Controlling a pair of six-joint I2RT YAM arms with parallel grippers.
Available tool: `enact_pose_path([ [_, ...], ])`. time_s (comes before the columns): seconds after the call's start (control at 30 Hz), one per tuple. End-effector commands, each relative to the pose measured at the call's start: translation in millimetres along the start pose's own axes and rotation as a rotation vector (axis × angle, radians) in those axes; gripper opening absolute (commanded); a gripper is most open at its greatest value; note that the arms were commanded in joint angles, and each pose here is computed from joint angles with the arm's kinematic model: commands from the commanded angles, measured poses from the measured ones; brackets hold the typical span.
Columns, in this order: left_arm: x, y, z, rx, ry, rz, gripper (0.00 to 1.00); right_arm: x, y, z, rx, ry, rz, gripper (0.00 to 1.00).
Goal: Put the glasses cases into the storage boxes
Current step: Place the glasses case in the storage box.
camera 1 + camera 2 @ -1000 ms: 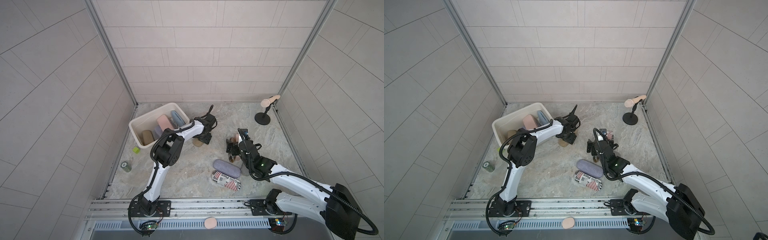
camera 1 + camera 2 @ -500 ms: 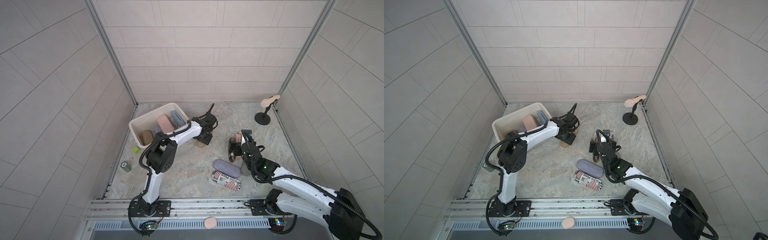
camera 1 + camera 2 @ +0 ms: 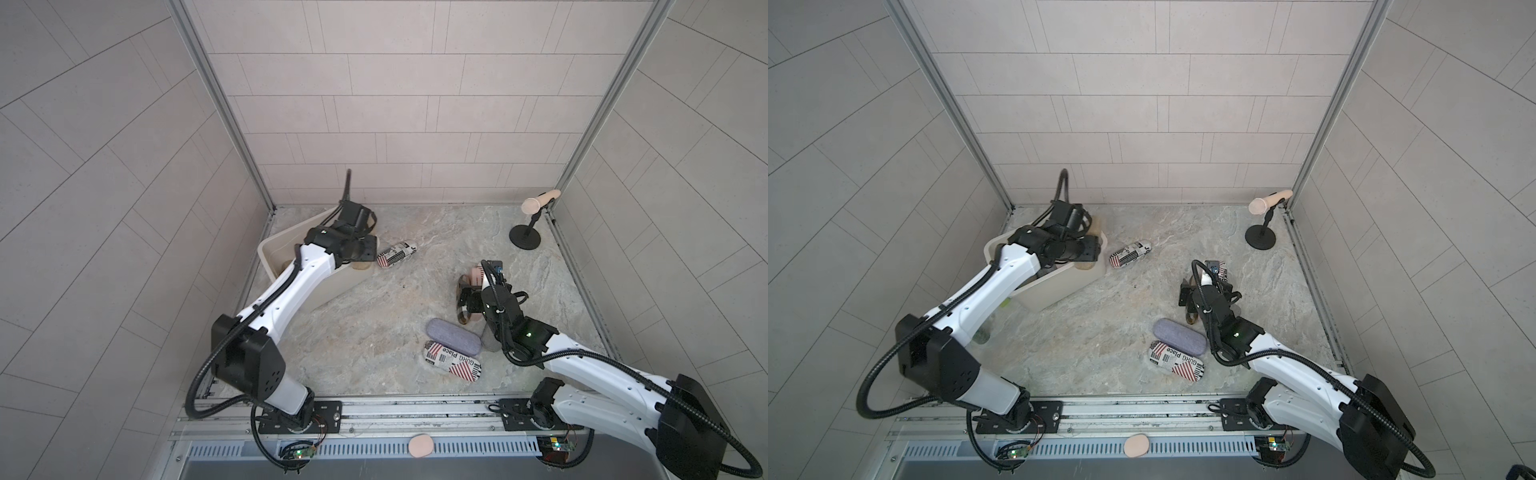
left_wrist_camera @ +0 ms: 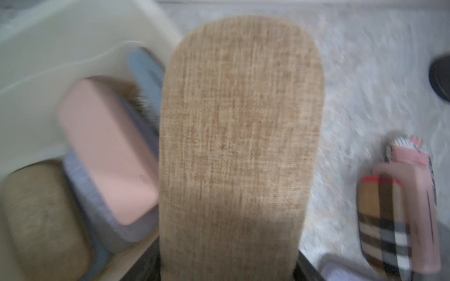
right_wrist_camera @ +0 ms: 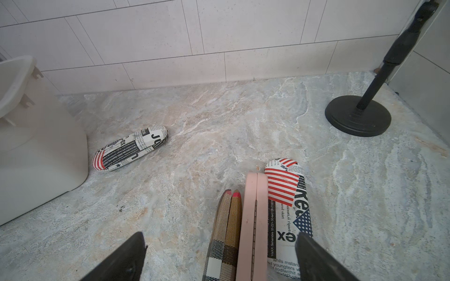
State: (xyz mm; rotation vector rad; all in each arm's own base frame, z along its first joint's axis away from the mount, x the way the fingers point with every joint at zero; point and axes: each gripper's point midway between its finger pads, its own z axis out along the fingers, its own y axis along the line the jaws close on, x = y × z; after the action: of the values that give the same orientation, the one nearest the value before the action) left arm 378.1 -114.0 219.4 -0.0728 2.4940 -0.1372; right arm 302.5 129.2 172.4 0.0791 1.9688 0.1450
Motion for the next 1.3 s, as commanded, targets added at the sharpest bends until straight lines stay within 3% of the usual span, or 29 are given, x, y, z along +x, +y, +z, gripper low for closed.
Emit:
enact_pose_path([
  [0.0, -11.4, 61.2, -20.7, -0.098, -0.112, -0.215, 0.61, -5.7, 1.1, -1.7, -0.004, -0.009, 0.022, 0.97],
  [0.13, -1.3, 126.1, -18.9, -0.209, -0.121, -0.368, 0.61, -4.2, 2.4, -0.9, -0.010, -0.003, 0.019, 0.97],
  [0.23, 2.7, 155.1, -13.1, -0.262, -0.103, -0.432, 0.61, -4.6, 4.2, -0.9, -0.018, -0.001, 0.021, 0.97],
  [0.47, 15.0, 195.4, 5.8, -0.395, -0.028, -0.505, 0.61, -6.3, 2.4, -2.6, -0.013, -0.006, 0.028, 0.97],
  [0.63, 28.2, 205.4, 20.0, -0.456, 0.035, -0.505, 0.66, -8.6, -2.1, -6.3, -0.008, -0.030, 0.044, 0.97],
  [0.8, 21.4, 200.9, 19.0, -0.435, 0.066, -0.491, 0.77, -7.6, -0.1, -4.7, -0.009, -0.018, 0.036, 0.97],
  [0.93, 4.4, 189.3, 3.2, -0.365, 0.010, -0.480, 0.84, -8.8, -2.0, -6.0, -0.006, -0.026, 0.038, 0.97],
  [1.07, -13.1, 169.3, -19.1, -0.267, -0.071, -0.482, 0.85, -8.3, -1.7, -5.6, -0.005, -0.021, 0.037, 0.97],
  [1.17, -23.8, 137.8, -33.4, -0.237, -0.112, -0.380, 0.85, -9.4, -4.8, -6.7, 0.008, -0.027, 0.041, 0.97],
  [1.27, -27.7, 81.9, -43.2, -0.236, -0.142, -0.181, 0.85, -10.3, -11.4, -8.1, 0.040, -0.034, 0.045, 0.97],
])
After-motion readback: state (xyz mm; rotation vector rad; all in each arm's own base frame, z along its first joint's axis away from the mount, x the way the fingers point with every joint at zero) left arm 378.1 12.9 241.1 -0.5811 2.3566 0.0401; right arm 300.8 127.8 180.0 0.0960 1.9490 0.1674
